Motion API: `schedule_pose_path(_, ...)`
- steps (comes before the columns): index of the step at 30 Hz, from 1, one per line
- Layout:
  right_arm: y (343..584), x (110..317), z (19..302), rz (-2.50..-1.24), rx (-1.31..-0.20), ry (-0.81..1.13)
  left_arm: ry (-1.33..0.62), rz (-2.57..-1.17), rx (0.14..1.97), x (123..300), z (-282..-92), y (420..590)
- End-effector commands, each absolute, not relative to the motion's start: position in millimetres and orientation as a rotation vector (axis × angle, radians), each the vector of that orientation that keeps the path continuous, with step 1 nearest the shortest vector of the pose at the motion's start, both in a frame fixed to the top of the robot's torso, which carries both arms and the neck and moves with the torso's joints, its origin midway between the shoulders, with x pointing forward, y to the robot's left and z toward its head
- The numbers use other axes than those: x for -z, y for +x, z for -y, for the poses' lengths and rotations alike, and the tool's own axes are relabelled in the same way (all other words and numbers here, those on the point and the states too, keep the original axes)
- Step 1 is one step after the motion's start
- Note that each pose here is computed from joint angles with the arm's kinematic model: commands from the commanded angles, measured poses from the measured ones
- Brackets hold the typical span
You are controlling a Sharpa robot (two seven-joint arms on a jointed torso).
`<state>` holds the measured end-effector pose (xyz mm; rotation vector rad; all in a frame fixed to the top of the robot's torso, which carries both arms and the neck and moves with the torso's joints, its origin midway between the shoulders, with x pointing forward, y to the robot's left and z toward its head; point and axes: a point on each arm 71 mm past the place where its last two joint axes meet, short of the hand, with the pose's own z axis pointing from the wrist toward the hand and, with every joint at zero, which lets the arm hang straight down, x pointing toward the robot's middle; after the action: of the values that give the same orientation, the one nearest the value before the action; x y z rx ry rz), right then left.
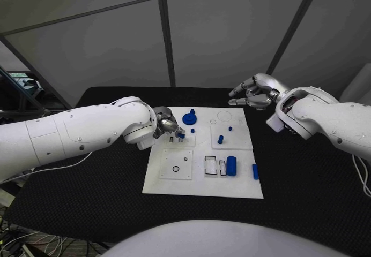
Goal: Assemble the parts on the task board
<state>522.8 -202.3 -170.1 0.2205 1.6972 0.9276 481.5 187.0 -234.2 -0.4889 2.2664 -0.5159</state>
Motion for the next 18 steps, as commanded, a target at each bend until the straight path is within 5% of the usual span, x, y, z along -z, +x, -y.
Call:
schedule_pose_path(1,523,168,204,-1.691,-0.929,0.215,-0.477,-2.109,0.497,229.6,-189.4,483.9)
schedule_pose_path(18,523,168,203,-1.689,-0.930,0.212,-0.404,-2.120,0.399,245.5,-181.6,477.9)
